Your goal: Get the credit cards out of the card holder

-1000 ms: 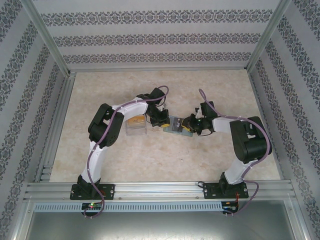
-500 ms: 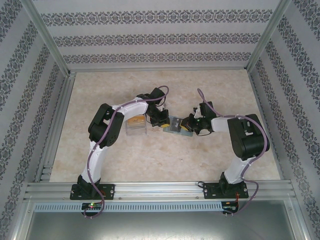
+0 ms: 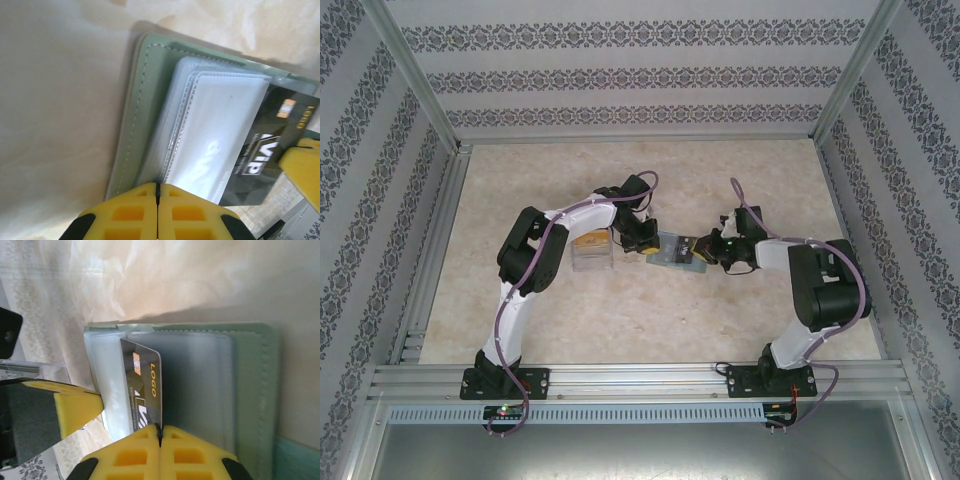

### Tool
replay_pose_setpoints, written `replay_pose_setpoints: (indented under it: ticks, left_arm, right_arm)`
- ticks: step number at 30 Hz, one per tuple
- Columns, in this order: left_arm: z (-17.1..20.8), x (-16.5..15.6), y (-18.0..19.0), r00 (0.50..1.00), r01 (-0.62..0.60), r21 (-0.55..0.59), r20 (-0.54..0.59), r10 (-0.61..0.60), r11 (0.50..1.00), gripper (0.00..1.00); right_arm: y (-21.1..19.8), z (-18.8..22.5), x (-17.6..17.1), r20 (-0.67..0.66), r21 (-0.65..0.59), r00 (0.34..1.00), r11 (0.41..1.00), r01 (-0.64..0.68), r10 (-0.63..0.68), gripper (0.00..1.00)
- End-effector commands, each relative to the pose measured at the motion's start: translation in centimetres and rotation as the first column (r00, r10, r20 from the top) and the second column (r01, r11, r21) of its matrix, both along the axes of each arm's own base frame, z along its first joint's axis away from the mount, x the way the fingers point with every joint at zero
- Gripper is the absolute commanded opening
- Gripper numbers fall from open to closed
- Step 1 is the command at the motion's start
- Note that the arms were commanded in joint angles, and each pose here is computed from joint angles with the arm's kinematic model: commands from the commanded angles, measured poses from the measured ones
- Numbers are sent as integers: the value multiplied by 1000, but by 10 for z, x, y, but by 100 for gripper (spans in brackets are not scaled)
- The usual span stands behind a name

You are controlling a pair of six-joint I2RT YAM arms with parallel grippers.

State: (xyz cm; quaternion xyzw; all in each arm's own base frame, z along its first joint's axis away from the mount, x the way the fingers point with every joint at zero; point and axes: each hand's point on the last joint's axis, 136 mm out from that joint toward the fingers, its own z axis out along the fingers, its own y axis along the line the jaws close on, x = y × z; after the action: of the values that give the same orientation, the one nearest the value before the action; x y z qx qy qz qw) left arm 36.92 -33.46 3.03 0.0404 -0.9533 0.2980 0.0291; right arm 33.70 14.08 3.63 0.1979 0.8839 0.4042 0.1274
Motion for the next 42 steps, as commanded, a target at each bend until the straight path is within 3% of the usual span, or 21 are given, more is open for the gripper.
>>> replay_pose_setpoints:
  ticks: [1, 9, 15, 20, 26, 29, 36, 42]
  left_arm:
    - [-11, -7, 4, 999, 26, 48, -24, -25, 999, 7]
    - [1, -2, 1, 999, 34, 31, 0, -34, 999, 8]
    - [46, 12, -7, 996, 36, -25, 88, -34, 999, 16]
    - [101, 28, 6, 977, -10, -45, 211, 19, 999, 51]
    - [153, 40, 72, 922, -175, 24, 355, 155, 984, 96]
    - [169, 38, 120, 878, -295, 68, 413, 243, 953, 100]
    - [191, 6, 234, 760, -555, 190, 510, 402, 810, 100]
    - [194, -36, 303, 653, -713, 228, 560, 510, 663, 99]
  right_arm:
    - [-16, -1, -14, -9, -18, 1000, 1000, 7, -7, 0]
    - [-35, 28, -26, 52, -19, 998, 999, 29, -28, 0]
    - [-38, 71, -24, 143, -56, 990, 998, 21, -13, 0]
    - [-33, 108, -17, 213, -112, 976, 994, -14, 38, 0]
    - [1, 147, -4, 296, -259, 933, 957, -128, 205, 0]
    - [25, 159, 4, 313, -338, 899, 921, -195, 305, 0]
    - [102, 179, 25, 365, -549, 722, 763, -342, 587, 0]
    - [175, 181, 33, 349, -709, 453, 547, -444, 820, 0]
